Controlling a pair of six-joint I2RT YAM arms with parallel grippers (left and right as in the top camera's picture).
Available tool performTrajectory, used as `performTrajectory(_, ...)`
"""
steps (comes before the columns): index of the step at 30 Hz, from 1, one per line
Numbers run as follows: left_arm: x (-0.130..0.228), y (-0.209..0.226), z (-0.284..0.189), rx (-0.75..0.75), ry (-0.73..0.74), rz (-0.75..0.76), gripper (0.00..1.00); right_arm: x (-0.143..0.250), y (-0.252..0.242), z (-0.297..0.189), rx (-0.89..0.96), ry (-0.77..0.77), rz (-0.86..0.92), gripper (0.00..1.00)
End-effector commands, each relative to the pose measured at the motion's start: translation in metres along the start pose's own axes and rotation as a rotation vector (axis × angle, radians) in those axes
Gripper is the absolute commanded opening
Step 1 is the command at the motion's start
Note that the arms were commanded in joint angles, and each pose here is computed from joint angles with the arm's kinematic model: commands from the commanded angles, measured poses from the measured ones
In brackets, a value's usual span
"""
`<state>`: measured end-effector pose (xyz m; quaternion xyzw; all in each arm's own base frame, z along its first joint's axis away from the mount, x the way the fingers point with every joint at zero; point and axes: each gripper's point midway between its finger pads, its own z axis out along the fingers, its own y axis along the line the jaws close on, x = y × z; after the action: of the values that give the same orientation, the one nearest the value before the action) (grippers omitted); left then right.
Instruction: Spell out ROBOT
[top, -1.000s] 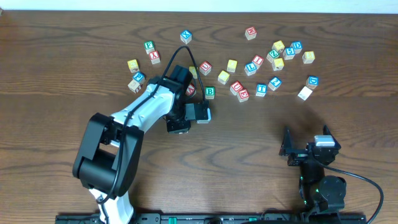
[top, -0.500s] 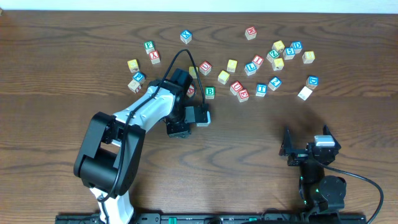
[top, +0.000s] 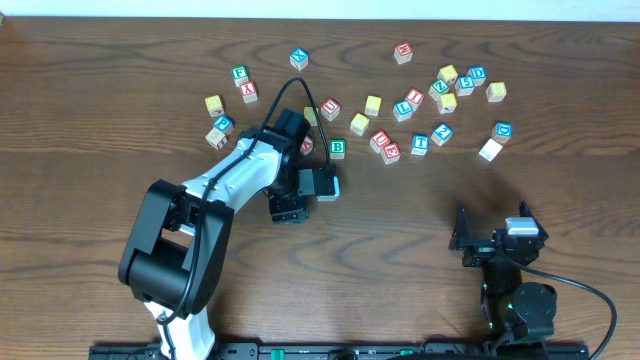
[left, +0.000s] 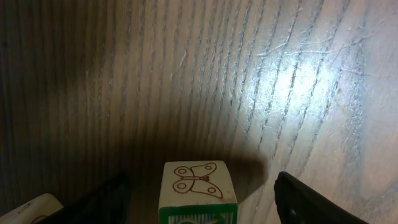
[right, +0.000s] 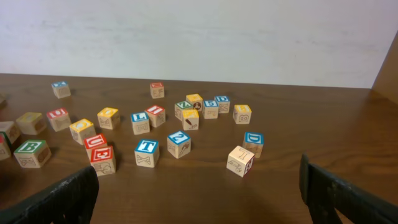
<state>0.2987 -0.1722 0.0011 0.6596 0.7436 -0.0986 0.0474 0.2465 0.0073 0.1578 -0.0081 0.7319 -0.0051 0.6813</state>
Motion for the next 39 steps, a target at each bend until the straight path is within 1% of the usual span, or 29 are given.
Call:
performTrajectory(1,-0.004,0.0,-0.006,-0.009,-0.019,0.0,0.74,0.001,-0.001,0.0,0.005,0.002,-0.011,0.99)
performTrajectory(8,-0.022,0.011,-0.043,-0.117,-0.091,0.012,0.74,0.001,-0.001,0.0,0.005,0.002,-0.011,0.99)
performTrajectory(9,-0.024,0.011,-0.049,-0.131,-0.101,0.015,0.8,0.001,-0.001,0.0,0.005,0.002,-0.011,0.99)
performTrajectory(10,-0.029,0.011,-0.063,-0.159,-0.13,0.025,0.95,0.001,-0.001,0.0,0.005,0.002,-0.011,0.99)
performTrajectory(11,-0.032,0.011,-0.07,-0.177,-0.146,0.032,0.98,0.001,-0.001,0.0,0.005,0.002,-0.011,0.99)
performTrajectory(16,-0.043,0.012,-0.11,-0.278,-0.214,0.048,0.96,0.001,-0.001,0.0,0.005,0.002,-0.011,0.99)
performTrajectory(20,-0.052,0.014,-0.143,-0.363,-0.293,-0.026,0.97,0.001,-0.001,0.0,0.005,0.002,-0.011,0.99)
performTrajectory(23,-0.059,0.015,-0.167,-0.411,-0.37,-0.137,0.99,0.001,-0.001,0.0,0.005,0.002,-0.011,0.99)
performTrajectory(24,-0.06,0.016,-0.173,-0.42,-0.394,-0.18,0.98,0.001,-0.001,0.0,0.005,0.002,-0.011,0.99)
performTrajectory(26,-0.064,0.017,-0.186,-0.432,-0.454,-0.294,0.98,0.001,-0.001,0.0,0.005,0.002,-0.011,0.99)
performTrajectory(29,-0.06,0.023,-0.2,-0.454,-0.515,-0.532,0.98,0.001,-0.001,0.0,0.005,0.002,-0.011,0.99)
performTrajectory(33,-0.029,0.042,-0.211,-0.562,-0.535,-0.974,0.98,0.001,-0.001,0.0,0.005,0.002,-0.011,0.99)
performTrajectory(34,-0.024,0.044,-0.211,-0.572,-0.537,-1.039,0.98,0.001,-0.001,0.0,0.005,0.002,-0.011,0.99)
performTrajectory(36,-0.021,0.043,-0.21,-0.568,-0.542,-1.099,0.98,0.001,-0.001,0.0,0.005,0.002,-0.011,0.99)
performTrajectory(39,-0.023,0.042,-0.209,-0.557,-0.546,-1.096,0.98,0.001,-0.001,0.0,0.005,0.002,-0.011,0.99)
